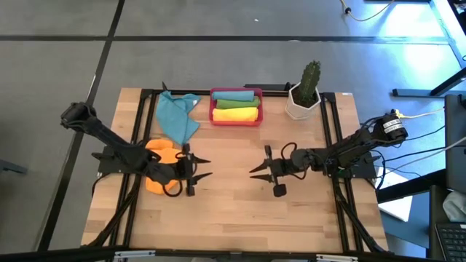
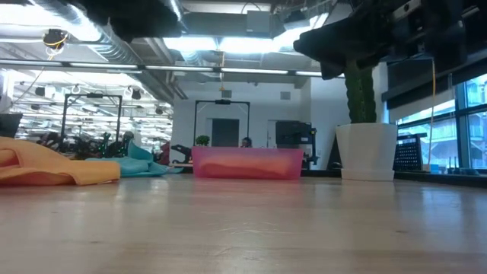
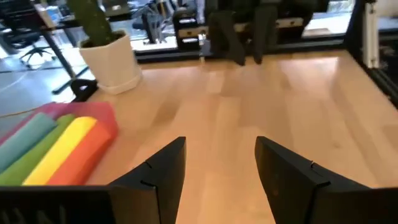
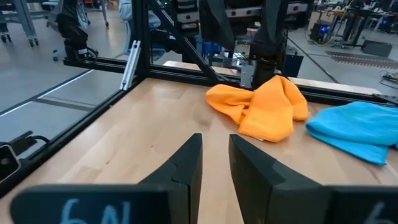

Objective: Roll microfiber towels into tight, uniform cylinder then place into a basket
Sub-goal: Roll the orange towel

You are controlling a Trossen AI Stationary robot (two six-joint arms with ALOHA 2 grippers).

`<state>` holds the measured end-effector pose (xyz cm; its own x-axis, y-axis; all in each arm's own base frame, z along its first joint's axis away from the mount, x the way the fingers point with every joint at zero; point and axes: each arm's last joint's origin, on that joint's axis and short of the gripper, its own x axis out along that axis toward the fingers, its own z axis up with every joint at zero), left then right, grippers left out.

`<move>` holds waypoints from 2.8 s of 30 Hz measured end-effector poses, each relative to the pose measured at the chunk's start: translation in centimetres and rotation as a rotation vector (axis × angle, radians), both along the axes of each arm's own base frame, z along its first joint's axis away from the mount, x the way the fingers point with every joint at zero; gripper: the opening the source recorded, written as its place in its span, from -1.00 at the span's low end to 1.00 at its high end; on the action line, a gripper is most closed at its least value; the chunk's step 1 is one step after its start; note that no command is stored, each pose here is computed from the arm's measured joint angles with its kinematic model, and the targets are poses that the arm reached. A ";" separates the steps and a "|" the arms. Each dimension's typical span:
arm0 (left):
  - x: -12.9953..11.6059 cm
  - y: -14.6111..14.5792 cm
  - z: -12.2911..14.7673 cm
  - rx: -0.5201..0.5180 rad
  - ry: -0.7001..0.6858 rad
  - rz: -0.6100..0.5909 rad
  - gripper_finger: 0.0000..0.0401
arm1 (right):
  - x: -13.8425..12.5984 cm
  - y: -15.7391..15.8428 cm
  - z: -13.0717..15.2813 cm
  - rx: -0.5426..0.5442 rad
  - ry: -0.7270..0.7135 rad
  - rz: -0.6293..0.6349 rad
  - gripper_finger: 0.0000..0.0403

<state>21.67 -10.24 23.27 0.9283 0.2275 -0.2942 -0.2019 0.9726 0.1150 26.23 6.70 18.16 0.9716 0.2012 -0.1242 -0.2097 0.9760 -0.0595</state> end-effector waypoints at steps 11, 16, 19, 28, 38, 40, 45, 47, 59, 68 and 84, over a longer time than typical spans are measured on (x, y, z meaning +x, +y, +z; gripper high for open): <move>-1.4 0.6 -0.3 -0.102 0.481 0.056 -0.08 | -0.1 0.4 0.1 0.016 -0.006 -0.042 -0.60; -2.3 1.1 -2.5 -0.139 0.693 0.076 -0.08 | -0.1 0.4 0.2 0.017 -0.012 -0.042 -0.60; -2.2 1.0 -3.9 -0.125 0.745 0.073 -0.08 | -0.1 0.4 0.2 0.017 -0.014 -0.042 -0.60; -1.1 0.7 -7.9 0.018 0.943 0.063 -0.08 | -0.1 0.4 0.2 0.018 -0.018 -0.042 -0.60; -0.4 1.1 -9.8 0.044 1.039 0.084 -0.08 | -0.1 0.4 0.2 0.018 -0.018 -0.042 -0.60; -0.4 1.1 -9.8 0.055 1.042 0.072 -0.10 | -0.1 0.4 0.2 0.018 -0.018 -0.043 -0.60; -0.4 1.1 -9.8 0.060 1.045 0.062 -0.27 | -0.1 0.4 0.2 0.018 -0.018 -0.043 -0.60; -0.4 1.1 -9.9 0.069 1.051 0.050 -0.39 | -0.1 0.4 0.2 0.018 -0.018 -0.043 -0.60; 2.3 0.5 -6.2 0.213 0.962 0.026 -0.98 | -0.1 0.4 0.3 0.019 -0.024 -0.043 -0.60; 6.0 -0.2 -1.2 0.282 0.742 0.020 -1.00 | 0.0 0.4 0.3 0.023 -0.036 -0.042 -0.60; 11.0 -0.6 0.5 0.235 0.322 0.069 -1.00 | 4.9 3.0 0.0 -0.051 0.052 -0.134 -0.17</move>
